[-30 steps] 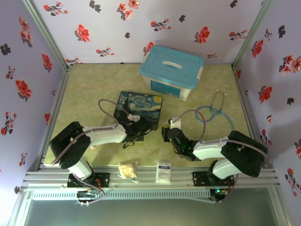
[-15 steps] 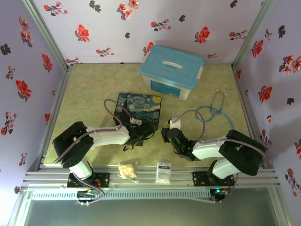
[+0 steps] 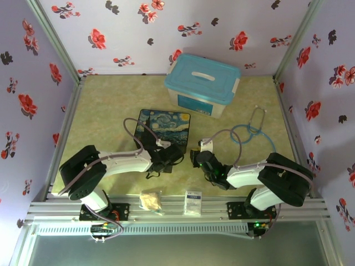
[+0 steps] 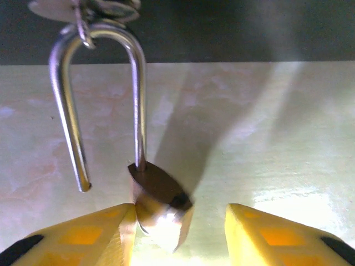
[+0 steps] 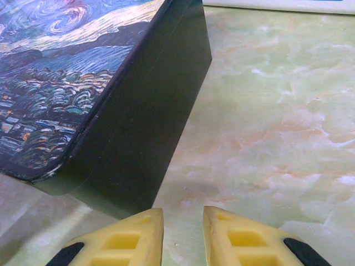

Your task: Unlock the padlock with the key

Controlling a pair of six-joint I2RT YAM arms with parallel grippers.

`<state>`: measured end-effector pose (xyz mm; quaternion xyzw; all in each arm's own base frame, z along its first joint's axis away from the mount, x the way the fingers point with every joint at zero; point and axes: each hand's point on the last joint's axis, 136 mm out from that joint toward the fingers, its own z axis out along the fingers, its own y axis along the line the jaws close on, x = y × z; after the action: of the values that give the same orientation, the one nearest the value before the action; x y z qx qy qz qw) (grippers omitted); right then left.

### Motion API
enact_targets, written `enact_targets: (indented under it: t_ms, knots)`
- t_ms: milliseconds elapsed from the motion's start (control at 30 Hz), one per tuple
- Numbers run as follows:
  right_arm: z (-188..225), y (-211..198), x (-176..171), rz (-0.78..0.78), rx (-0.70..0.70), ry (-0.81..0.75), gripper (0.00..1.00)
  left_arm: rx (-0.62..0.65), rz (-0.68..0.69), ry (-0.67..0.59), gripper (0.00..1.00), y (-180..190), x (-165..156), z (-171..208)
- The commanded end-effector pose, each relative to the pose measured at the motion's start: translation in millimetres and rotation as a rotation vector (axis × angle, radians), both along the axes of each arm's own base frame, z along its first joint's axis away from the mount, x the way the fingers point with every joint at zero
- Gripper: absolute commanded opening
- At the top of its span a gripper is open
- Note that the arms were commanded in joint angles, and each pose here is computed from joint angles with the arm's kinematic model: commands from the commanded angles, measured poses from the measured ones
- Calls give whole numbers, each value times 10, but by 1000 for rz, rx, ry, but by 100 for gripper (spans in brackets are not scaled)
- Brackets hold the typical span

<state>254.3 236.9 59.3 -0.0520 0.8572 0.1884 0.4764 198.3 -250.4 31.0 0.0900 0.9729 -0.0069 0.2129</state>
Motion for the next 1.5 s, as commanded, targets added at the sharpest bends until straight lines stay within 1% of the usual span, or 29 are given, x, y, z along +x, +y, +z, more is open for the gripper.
enact_targets:
  t_ms: [0, 133, 200, 233, 333, 400, 433, 467, 500, 533, 633, 667, 733, 867, 1000, 1133, 1300, 1467]
  knots:
    - [1, -23, 23, -26, 27, 1, 24, -39, -15, -11, 46, -138, -24, 162]
    - [44, 27, -5, 7, 49, -5, 25, -52, -15, -22, 46, -120, -12, 228]
    - [109, 90, -41, 53, 49, -6, 32, -94, -6, -30, 46, -97, 9, 293]
    - [163, 129, -72, 81, 46, -9, 38, -128, -2, -36, 48, -87, 20, 356]
    - [342, 195, -181, 129, 49, -40, 50, -239, 7, -98, 65, -34, 77, 638]
    - [436, 238, -244, 155, 85, -35, 62, -298, 17, -134, 82, 40, 129, 786]
    - [481, 279, -272, 180, 102, -31, 66, -332, 20, -153, 92, 83, 154, 864]
    - [505, 356, -325, 225, 123, -16, 71, -366, 18, -166, 99, 122, 190, 924]
    - [533, 413, -353, 251, 136, -8, 78, -397, 22, -176, 100, 163, 223, 973]
    - [542, 479, -373, 278, 144, 6, 79, -429, 39, -187, 100, 226, 259, 1011]
    - [507, 674, -391, 325, 138, 47, 79, -559, 99, -195, 100, 392, 367, 1078]
    - [502, 763, -393, 343, 145, 56, 78, -596, 126, -203, 100, 461, 401, 1095]
    - [482, 931, -390, 372, 160, 68, 74, -626, 156, -232, 100, 567, 449, 1131]
    - [359, 1248, -356, 419, 162, 117, 66, -628, 190, -245, 100, 687, 484, 1112]
    - [161, 1374, -296, 417, 140, 150, 59, -628, 202, -240, 100, 729, 471, 1056]
    - [-31, 1449, -252, 414, 89, 183, 49, -634, 222, -232, 100, 759, 450, 957]
    - [-164, 1461, -225, 404, 76, 197, 48, -628, 236, -215, 100, 776, 433, 863]
    - [-252, 1539, -258, 435, 84, 235, 49, -623, 237, -210, 100, 776, 434, 822]
